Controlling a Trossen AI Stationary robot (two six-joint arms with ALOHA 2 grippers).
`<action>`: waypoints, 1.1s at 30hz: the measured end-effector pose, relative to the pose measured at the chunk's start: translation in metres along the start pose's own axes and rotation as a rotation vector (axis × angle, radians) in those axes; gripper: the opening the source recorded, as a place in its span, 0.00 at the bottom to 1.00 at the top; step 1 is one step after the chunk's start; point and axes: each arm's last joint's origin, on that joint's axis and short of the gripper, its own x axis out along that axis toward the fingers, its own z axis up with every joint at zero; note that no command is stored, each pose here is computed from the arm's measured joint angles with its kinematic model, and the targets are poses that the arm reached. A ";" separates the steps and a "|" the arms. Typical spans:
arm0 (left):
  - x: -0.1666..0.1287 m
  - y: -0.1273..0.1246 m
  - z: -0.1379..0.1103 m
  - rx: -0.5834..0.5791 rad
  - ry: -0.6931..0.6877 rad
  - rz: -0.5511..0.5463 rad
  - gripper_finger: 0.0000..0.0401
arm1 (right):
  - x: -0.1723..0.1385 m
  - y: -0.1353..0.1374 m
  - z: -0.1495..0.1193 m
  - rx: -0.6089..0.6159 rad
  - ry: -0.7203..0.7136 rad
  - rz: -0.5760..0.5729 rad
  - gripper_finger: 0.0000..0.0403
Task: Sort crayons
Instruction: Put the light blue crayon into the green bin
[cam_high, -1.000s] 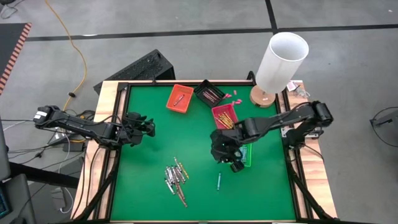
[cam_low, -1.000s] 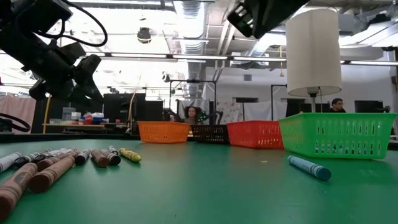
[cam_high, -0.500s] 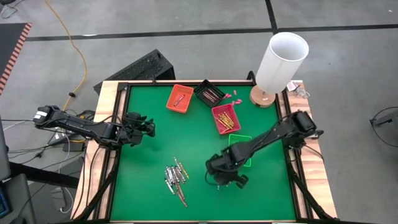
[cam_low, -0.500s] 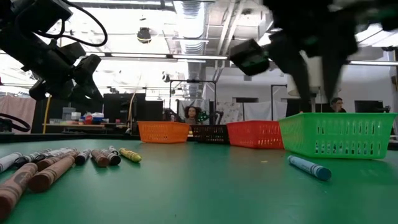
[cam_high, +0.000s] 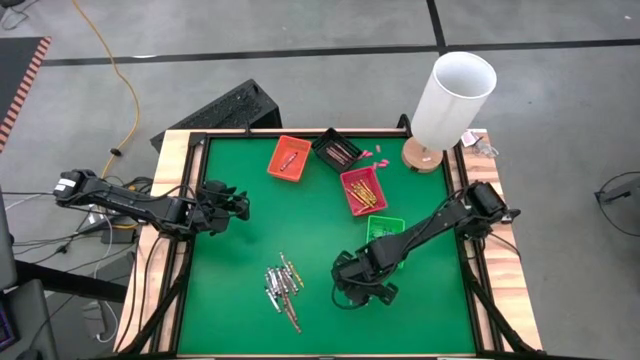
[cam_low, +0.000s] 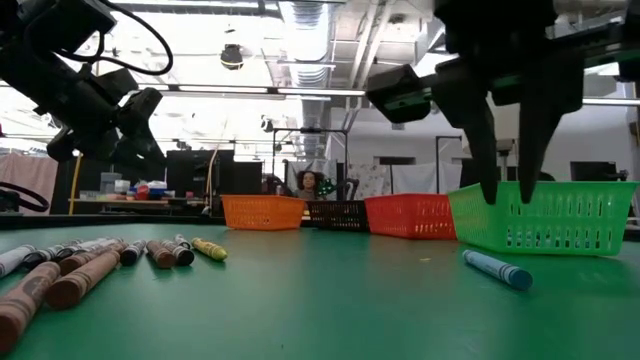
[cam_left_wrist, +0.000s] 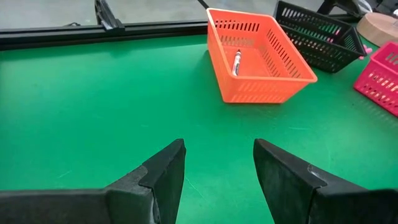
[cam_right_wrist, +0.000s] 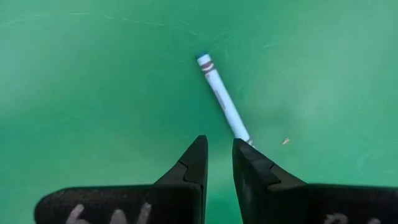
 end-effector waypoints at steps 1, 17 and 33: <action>0.000 0.000 0.000 0.001 0.001 0.000 0.45 | 0.000 0.000 0.000 -0.001 -0.003 -0.001 0.17; 0.000 0.000 0.000 0.001 0.001 0.000 0.45 | 0.000 0.003 0.010 -0.043 -0.066 -0.025 0.17; 0.000 0.000 0.000 0.025 0.009 -0.004 0.45 | 0.020 0.002 0.011 -0.295 -0.001 -0.069 0.17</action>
